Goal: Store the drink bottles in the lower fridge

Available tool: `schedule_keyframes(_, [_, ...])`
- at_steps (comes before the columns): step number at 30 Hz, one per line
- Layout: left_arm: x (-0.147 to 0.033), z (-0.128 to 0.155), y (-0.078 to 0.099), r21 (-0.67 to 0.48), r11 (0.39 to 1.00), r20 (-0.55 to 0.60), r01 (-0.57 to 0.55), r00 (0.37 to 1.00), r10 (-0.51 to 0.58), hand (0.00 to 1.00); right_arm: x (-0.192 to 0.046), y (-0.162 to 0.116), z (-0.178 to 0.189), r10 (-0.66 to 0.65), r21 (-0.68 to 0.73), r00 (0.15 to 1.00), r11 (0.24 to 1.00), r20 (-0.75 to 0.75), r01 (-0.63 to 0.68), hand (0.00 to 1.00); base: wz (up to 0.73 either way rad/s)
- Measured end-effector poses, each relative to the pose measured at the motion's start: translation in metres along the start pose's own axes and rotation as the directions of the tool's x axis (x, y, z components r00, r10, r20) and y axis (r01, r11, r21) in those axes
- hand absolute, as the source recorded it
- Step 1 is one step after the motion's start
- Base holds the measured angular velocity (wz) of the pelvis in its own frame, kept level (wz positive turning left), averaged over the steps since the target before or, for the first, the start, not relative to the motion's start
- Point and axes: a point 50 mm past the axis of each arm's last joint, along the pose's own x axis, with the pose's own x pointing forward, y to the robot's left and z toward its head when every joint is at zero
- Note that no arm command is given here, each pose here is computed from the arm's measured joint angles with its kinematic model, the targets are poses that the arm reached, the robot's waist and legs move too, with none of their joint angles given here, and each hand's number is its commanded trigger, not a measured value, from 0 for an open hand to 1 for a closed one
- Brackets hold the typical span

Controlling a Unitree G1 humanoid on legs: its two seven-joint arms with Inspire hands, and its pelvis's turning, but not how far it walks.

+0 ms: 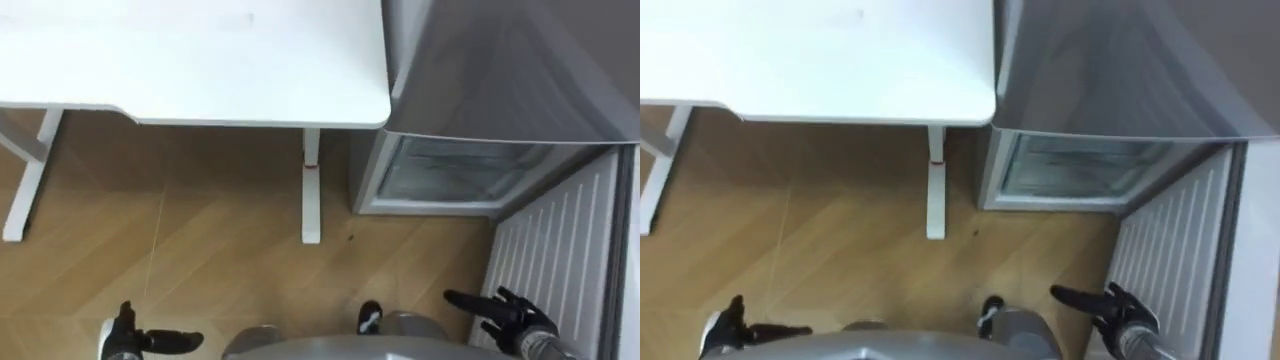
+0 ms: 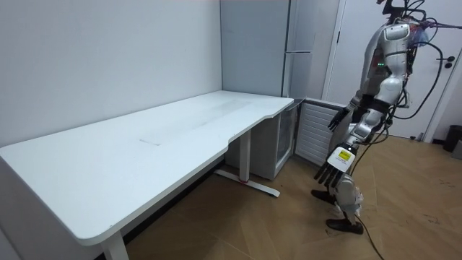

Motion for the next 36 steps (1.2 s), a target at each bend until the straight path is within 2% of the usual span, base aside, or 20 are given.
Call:
schedule_keyframes(5, [-0.006, -0.024, 0.008, 0.039, 0.999, -0.061, -0.024, 0.998, 0.026, 0.0, 0.002, 0.019, 0.035, 0.046, -0.104, 0.989, 0.994, 0.14, -0.032, 0.0, -0.2])
schedule_keyframes(8, [-0.006, -0.021, 0.01, 0.077, 0.997, -0.041, -0.025, 0.999, 0.028, 0.0, -0.001, 0.023, 0.057, 0.048, -0.093, 0.967, 0.995, 0.25, -0.025, 0.0, 0.15])
schedule_keyframes(11, [-0.004, -0.017, 0.013, 0.06, 0.998, -0.023, -0.035, 0.999, 0.037, 0.0, -0.007, 0.027, 0.083, 0.05, -0.138, 0.93, 0.99, 0.363, 0.0, 0.0, 0.09])
schedule_keyframes(14, [-0.003, -0.012, 0.012, 0.074, 0.997, -0.006, -0.037, 0.999, 0.038, 0.0, -0.017, 0.025, 0.109, 0.021, -0.181, 0.879, 0.981, 0.476, 0.074, 0.0, -0.05])
schedule_keyframes(17, [-0.002, -0.008, 0.014, 0.068, 0.996, 0.011, -0.051, 0.999, 0.05, 0.0, -0.034, 0.028, 0.143, -0.016, -0.167, 0.783, 0.974, 0.622, 0.153, 0.0, -0.21])
schedule_keyframes(19, [-0.001, -0.001, 0.018, 0.035, 0.997, 0.042, -0.076, 0.996, 0.074, 0.0, -0.051, 0.028, 0.168, -0.054, -0.138, 0.679, 0.964, 0.732, 0.225, 0.0, -0.06])
schedule_keyframes(20, [-0.001, 0.002, 0.019, 0.028, 0.996, 0.051, -0.082, 0.995, 0.081, 0.0, -0.055, 0.028, 0.174, -0.061, -0.133, 0.652, 0.961, 0.755, 0.244, 0.0, 0.0])
schedule_keyframes(22, [0.0, 0.011, 0.02, 0.029, 0.995, 0.096, -0.095, 0.991, 0.092, 0.0, -0.074, 0.027, 0.195, -0.084, -0.098, 0.537, 0.948, 0.84, 0.302, 0.0, 0.0])
schedule_keyframes(25, [0.0, 0.015, 0.019, 0.037, 0.995, 0.112, -0.089, 0.99, 0.084, 0.0, -0.088, 0.024, 0.205, -0.129, -0.038, 0.45, 0.938, 0.884, 0.344, 0.0, -0.03])
schedule_keyframes(30, [-0.001, 0.008, 0.018, 0.046, 0.996, 0.079, -0.075, 0.994, 0.071, 0.0, -0.086, 0.01, 0.2, -0.198, 0.012, 0.458, 0.926, 0.867, 0.378, 0.0, 0.0])
schedule_keyframes(33, [-0.003, -0.001, 0.018, 0.054, 0.995, 0.043, -0.078, 0.996, 0.076, 0.0, -0.074, -0.002, 0.189, -0.263, 0.055, 0.519, 0.923, 0.813, 0.381, 0.0, 0.02])
schedule_keyframes(36, [-0.004, -0.006, 0.019, 0.038, 0.996, 0.02, -0.086, 0.996, 0.085, 0.0, -0.062, -0.026, 0.174, -0.374, 0.138, 0.579, 0.902, 0.725, 0.409, 0.0, 0.16])
